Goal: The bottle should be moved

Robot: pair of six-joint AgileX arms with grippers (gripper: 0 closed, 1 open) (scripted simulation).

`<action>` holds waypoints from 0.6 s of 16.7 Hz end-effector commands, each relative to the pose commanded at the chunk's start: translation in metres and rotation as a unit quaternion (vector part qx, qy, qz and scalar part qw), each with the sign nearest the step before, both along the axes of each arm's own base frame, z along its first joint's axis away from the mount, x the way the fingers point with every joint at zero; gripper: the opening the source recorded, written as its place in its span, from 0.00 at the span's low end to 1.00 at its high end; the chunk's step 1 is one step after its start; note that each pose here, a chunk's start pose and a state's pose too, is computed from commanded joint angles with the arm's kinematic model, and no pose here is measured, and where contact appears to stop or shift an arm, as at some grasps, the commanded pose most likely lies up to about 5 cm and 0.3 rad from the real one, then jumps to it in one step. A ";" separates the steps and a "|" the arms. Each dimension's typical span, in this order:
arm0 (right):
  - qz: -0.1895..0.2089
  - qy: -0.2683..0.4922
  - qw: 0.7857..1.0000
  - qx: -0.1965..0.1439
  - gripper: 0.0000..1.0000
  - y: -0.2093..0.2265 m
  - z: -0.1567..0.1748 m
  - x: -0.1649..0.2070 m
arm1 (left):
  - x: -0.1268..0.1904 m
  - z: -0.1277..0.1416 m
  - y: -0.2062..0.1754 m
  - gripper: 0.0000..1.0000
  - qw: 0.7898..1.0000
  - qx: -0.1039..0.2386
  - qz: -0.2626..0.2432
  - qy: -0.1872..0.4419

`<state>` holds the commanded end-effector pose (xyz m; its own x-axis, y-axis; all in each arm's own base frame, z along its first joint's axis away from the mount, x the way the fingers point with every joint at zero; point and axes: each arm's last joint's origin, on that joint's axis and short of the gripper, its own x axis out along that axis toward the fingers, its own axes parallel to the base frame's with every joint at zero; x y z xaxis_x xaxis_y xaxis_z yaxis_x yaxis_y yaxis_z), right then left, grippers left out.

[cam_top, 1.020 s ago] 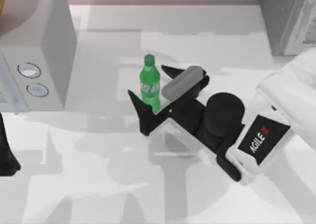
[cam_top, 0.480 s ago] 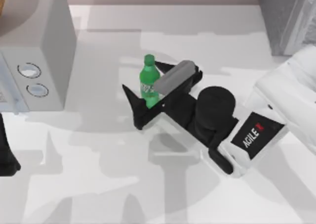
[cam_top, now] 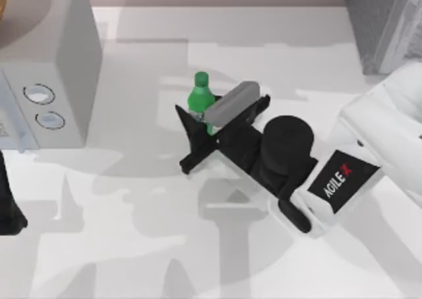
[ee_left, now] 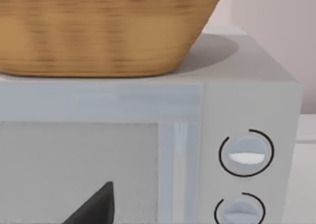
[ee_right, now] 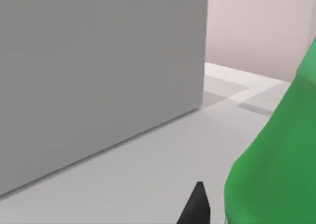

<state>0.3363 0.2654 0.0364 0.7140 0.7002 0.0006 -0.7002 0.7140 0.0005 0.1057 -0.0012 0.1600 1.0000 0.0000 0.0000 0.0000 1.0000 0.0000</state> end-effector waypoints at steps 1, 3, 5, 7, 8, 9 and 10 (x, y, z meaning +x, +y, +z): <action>0.000 0.000 1.000 0.000 0.17 0.000 0.000 0.000 | 0.000 0.000 0.000 1.00 1.000 0.000 0.000 0.000; 0.000 0.000 1.000 0.000 0.02 0.000 0.000 0.000 | 0.000 0.000 0.000 1.00 1.000 0.000 0.000 0.000; 0.000 0.000 1.000 0.000 0.00 0.000 0.000 0.000 | 0.000 0.000 0.000 1.00 1.000 0.000 0.000 0.000; 0.000 0.000 1.000 0.000 0.00 0.000 0.000 0.000 | 0.000 0.000 0.000 1.00 1.000 0.000 0.000 0.000; 0.000 0.000 1.000 0.000 0.00 0.000 0.000 0.000 | 0.000 0.000 0.000 1.00 1.000 0.000 0.000 0.000; 0.000 0.000 1.000 0.000 0.00 0.000 0.000 0.000 | 0.000 0.000 0.000 1.00 1.000 0.000 0.000 0.000; 0.000 0.000 1.000 0.000 0.00 0.000 0.000 0.000 | 0.000 0.000 0.000 1.00 1.000 0.000 0.000 0.000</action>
